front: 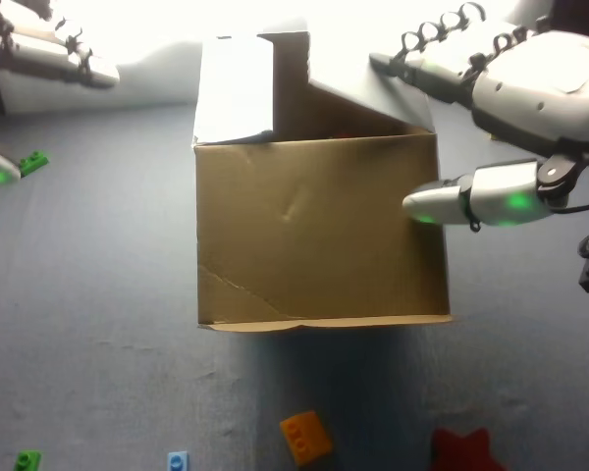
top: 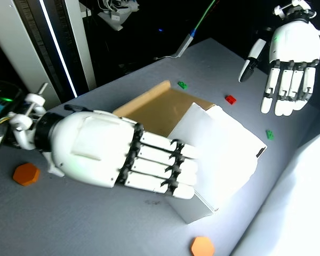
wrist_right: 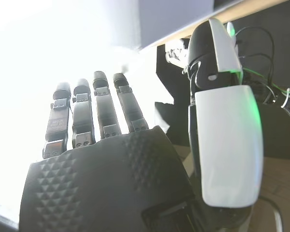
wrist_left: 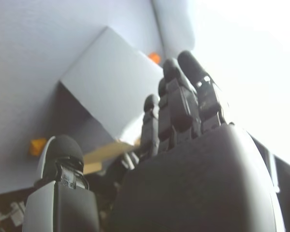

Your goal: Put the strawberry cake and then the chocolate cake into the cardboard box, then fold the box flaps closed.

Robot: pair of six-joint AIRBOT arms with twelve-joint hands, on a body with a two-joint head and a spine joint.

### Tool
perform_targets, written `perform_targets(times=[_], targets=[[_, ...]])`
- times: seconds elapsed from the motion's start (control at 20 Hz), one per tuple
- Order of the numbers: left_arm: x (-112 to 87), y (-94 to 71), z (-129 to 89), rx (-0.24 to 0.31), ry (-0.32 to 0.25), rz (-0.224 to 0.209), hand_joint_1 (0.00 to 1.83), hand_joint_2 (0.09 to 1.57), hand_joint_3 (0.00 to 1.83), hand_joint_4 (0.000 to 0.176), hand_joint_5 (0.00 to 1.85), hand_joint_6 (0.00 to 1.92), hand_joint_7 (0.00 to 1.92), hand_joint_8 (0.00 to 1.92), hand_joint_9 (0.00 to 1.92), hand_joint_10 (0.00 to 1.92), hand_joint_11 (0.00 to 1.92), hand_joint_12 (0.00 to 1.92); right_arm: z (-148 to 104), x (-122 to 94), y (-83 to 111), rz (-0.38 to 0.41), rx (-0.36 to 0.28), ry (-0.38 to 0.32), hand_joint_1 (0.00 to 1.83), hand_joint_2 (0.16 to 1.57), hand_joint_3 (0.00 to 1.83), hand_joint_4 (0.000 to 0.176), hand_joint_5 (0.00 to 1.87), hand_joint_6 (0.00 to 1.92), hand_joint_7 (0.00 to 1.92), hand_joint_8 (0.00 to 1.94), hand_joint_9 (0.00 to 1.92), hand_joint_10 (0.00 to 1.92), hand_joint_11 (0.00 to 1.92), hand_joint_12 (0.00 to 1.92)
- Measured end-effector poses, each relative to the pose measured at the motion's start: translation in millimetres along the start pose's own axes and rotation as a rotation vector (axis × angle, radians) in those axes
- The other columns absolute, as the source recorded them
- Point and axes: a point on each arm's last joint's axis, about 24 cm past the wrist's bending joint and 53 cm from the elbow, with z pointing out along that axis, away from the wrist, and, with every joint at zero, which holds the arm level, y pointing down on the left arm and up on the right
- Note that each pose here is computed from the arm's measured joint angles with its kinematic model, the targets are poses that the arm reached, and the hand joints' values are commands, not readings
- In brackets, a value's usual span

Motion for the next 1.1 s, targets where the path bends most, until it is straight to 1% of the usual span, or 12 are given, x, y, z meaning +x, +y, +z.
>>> perform_targets(times=[0.15,0.35,0.4,0.5,0.6,0.65,0.7,0.8,0.9,0.95,1.05,1.1], targets=[[21.1,-12.8,-1.0,0.029,0.055,-0.003,0.31,1.14,0.0,0.062,0.15,0.0,0.21,0.0,0.33,0.0,0.0,1.11,3.4,9.4,-5.6,0.002,0.019,0.035,0.46,1.06,0.0,0.0,0.0,0.0,0.06,0.0,0.03,0.01,0.0,0.02],[33.9,-21.4,-2.2,0.046,0.082,-0.016,0.29,1.15,0.0,0.056,0.14,0.0,0.2,0.0,0.32,0.0,0.0,1.1,6.9,15.8,-13.1,0.035,0.049,0.062,0.43,1.06,0.0,0.0,0.0,0.0,0.05,0.0,0.03,0.01,0.03,0.02],[39.8,-23.5,-3.2,0.049,0.097,-0.018,0.3,1.15,0.0,0.059,0.15,0.0,0.21,0.0,0.33,0.0,0.0,1.1,7.5,15.7,-14.1,0.034,0.052,0.066,0.44,1.06,0.0,0.0,0.0,0.0,0.05,0.0,0.03,0.01,0.03,0.02],[52.6,-29.6,-3.6,0.061,0.13,-0.019,0.3,1.15,0.0,0.056,0.15,0.01,0.21,0.0,0.32,0.0,0.0,1.11,9.4,16.1,-13.2,0.033,0.051,0.069,0.46,1.05,0.0,0.0,0.0,0.0,0.06,0.0,0.04,0.01,0.03,0.03],[62.2,-35.9,-2.7,0.077,0.148,-0.021,0.27,1.15,0.0,0.057,0.13,0.0,0.2,0.0,0.31,0.0,0.0,1.09,9.4,16.8,-13.5,0.029,0.053,0.073,0.43,1.05,0.0,0.0,0.0,0.0,0.06,0.0,0.05,0.0,0.0,0.26],[72.6,-42.5,-0.6,0.095,0.168,-0.02,0.28,1.15,0.0,0.056,0.13,0.0,0.2,0.0,0.32,0.0,0.0,1.09,9.4,16.8,-13.5,0.028,0.053,0.073,0.43,1.06,0.0,0.0,0.0,0.0,0.06,0.0,0.05,0.01,0.0,0.32],[78.2,-46.7,0.6,0.105,0.183,-0.016,0.29,1.16,0.01,0.052,0.14,0.0,0.2,0.0,0.32,0.0,0.0,1.09,9.4,16.5,-13.5,0.028,0.053,0.072,0.43,1.06,0.0,0.0,0.0,0.0,0.05,0.0,0.05,0.0,0.0,0.29],[81.8,-55.9,2.3,0.127,0.184,-0.017,0.3,1.15,0.0,0.054,0.15,0.0,0.2,0.0,0.33,0.01,0.0,1.1,7.9,13.4,-14.1,0.036,0.057,0.072,0.47,1.05,0.0,0.0,0.0,0.0,0.06,0.0,0.06,0.01,0.0,0.32],[83.8,-65.4,5.4,0.148,0.178,-0.017,0.32,1.14,0.0,0.061,0.14,0.0,0.21,0.0,0.33,0.0,0.0,1.11,2.6,7.0,-14.1,0.045,0.067,0.075,0.46,1.05,0.0,0.0,0.0,0.0,0.04,0.0,0.03,0.0,0.0,0.23],[85.5,-69.9,6.0,0.157,0.179,-0.021,0.32,1.14,0.0,0.06,0.14,0.0,0.21,0.0,0.32,0.0,0.0,1.11,-1.0,0.8,-15.1,0.045,0.073,0.068,0.46,1.05,0.0,0.0,0.0,0.0,0.04,0.0,0.03,0.0,0.0,0.19],[92.7,-78.3,6.3,0.177,0.193,-0.008,0.3,1.15,0.0,0.056,0.14,0.0,0.21,0.0,0.32,0.0,0.0,1.1,-10.6,-11.7,-21.5,0.048,0.093,0.051,0.46,1.05,0.0,0.0,0.01,0.0,0.06,0.0,0.04,0.0,0.0,0.26],[92.9,-82.9,7.2,0.188,0.183,-0.006,0.3,1.15,0.0,0.054,0.14,0.0,0.21,0.0,0.32,0.0,0.0,1.1,-15.5,-15.9,-24.8,0.052,0.103,0.046,0.47,1.05,0.0,0.0,0.01,0.0,0.06,0.0,0.04,0.0,0.0,0.22]])
